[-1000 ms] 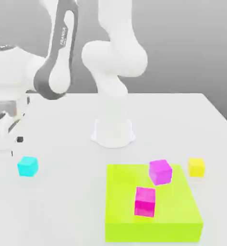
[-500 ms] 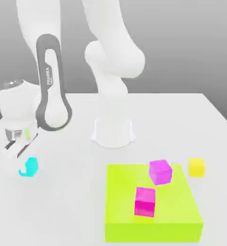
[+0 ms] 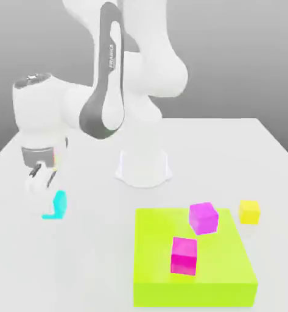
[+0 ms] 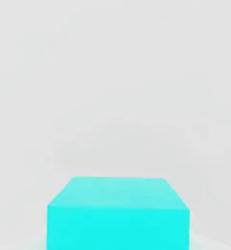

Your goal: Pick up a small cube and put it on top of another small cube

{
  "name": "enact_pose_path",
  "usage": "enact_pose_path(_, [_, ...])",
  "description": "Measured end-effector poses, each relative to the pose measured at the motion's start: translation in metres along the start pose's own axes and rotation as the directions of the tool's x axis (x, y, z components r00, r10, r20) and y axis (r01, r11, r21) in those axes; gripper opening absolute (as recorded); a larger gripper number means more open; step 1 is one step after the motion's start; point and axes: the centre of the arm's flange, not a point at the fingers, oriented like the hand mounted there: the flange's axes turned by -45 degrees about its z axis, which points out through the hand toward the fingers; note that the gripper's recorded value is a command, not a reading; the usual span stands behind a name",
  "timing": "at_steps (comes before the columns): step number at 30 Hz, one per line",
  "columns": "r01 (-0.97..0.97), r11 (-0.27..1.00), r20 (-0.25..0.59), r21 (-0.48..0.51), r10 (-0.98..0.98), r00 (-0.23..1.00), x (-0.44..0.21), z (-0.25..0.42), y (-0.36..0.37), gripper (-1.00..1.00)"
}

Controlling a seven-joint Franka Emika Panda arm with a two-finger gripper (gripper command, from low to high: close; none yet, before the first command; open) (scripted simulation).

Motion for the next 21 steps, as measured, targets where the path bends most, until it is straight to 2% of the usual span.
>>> enact_pose_path(11, [0.26, 0.966, 0.025, 0.012, -0.26, 0.965, -0.197, -0.02, -0.052, -1.0])
enact_pose_path(21, [0.504, 0.864, 0.025, -0.015, -0.503, 0.864, -0.377, -0.023, 0.009, -1.0])
